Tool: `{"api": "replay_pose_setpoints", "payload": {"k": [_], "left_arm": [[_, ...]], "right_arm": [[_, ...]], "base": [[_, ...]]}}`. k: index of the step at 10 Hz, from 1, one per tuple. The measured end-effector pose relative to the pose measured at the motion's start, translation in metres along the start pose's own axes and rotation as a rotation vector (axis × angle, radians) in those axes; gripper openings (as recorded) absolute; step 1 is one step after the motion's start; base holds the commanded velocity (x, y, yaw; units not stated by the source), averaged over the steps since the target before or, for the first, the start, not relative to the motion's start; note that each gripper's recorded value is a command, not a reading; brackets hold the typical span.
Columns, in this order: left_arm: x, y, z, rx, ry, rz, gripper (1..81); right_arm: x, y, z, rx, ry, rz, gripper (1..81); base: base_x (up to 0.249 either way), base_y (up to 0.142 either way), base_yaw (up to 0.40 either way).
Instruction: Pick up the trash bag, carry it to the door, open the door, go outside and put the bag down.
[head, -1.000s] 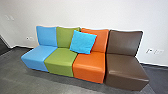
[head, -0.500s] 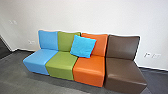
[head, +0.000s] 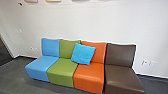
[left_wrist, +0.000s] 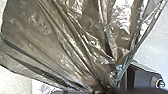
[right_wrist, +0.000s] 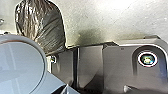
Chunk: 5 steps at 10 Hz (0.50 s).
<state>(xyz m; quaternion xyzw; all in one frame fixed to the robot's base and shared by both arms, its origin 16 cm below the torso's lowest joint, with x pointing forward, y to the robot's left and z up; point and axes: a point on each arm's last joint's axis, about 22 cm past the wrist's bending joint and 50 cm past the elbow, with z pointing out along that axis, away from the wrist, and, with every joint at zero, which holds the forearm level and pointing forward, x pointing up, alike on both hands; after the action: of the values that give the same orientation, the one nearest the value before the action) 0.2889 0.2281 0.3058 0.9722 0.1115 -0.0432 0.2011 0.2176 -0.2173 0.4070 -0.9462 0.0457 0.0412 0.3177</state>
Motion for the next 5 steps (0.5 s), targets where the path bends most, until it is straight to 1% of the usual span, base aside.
{"api": "replay_pose_setpoints", "payload": {"k": [1,2,3,4,5], "left_arm": [[-0.011,0.000,-0.007,0.005,0.004,0.037,1.0],[-0.026,-0.002,-0.011,0.015,0.007,0.060,1.0],[-0.048,-0.007,-0.011,0.028,-0.001,0.083,1.0],[-0.073,-0.012,-0.009,0.042,-0.020,0.102,1.0],[-0.096,-0.012,-0.008,0.050,-0.031,0.120,1.0]], "right_arm": [[-0.003,-0.002,-0.005,-0.007,0.011,-0.008,81.1],[-0.007,-0.003,-0.007,-0.018,0.019,-0.013,81.1],[-0.013,-0.002,-0.007,-0.028,0.018,-0.010,81.1],[-0.023,0.002,-0.004,-0.044,0.006,-0.001,81.1],[-0.034,0.006,0.002,-0.066,-0.002,0.007,81.1]], "base": [[0.000,0.000,0.000],[0.000,0.000,0.000],[0.000,0.000,0.000],[0.000,0.000,0.000],[0.000,0.000,0.000]]}}
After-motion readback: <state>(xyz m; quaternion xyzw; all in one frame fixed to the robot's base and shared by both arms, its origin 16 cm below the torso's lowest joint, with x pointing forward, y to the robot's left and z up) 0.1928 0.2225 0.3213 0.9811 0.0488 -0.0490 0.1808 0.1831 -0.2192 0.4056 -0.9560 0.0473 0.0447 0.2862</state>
